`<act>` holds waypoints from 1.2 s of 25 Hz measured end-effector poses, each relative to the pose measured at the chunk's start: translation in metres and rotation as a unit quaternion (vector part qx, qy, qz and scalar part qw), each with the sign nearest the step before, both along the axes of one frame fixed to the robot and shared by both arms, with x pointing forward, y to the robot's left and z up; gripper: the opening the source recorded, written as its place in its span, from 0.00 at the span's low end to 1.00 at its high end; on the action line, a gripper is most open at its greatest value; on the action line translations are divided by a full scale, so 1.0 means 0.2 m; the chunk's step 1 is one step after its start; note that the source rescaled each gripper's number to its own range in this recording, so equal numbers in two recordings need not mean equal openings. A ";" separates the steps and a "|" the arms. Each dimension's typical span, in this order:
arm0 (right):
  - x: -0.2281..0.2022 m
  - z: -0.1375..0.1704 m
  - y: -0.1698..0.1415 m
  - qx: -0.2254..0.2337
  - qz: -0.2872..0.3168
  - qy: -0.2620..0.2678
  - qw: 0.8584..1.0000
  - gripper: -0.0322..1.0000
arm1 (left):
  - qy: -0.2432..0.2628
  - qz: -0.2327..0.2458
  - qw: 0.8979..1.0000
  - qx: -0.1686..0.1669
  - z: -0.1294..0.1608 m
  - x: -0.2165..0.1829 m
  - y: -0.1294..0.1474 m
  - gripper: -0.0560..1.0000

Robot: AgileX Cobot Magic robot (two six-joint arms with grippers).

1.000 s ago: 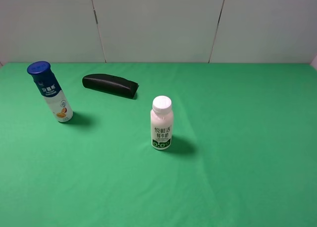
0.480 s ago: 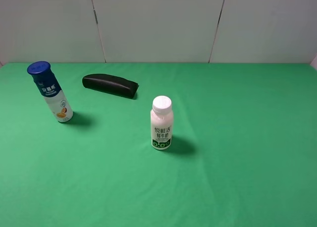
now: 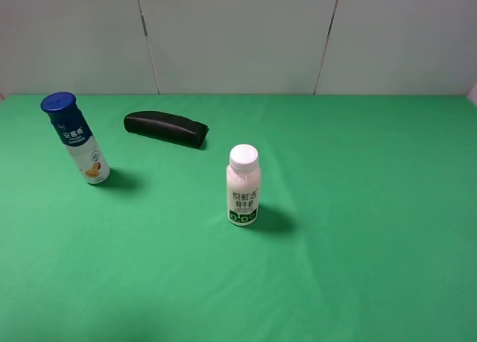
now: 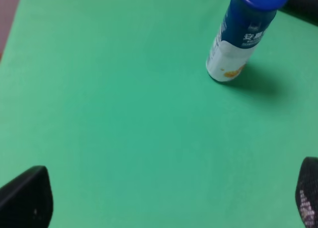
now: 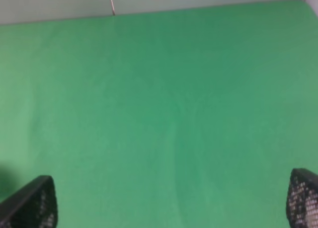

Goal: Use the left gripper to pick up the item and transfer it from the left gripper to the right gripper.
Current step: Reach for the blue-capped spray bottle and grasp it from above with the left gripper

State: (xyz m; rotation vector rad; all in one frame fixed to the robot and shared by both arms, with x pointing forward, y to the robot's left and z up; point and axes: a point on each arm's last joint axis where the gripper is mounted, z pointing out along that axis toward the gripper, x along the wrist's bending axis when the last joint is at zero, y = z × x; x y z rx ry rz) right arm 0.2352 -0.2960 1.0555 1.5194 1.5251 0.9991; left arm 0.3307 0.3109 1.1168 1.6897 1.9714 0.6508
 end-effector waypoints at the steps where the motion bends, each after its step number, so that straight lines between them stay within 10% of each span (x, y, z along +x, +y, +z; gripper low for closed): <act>1: 0.00 0.00 0.00 0.000 0.000 0.000 1.000 1.00 | 0.007 -0.001 1.000 -0.003 0.01 0.03 0.00 1.00; 30: 0.00 0.00 0.00 0.000 0.000 0.000 1.000 1.00 | 0.216 -0.100 0.970 -0.047 -0.31 0.94 -0.12 1.00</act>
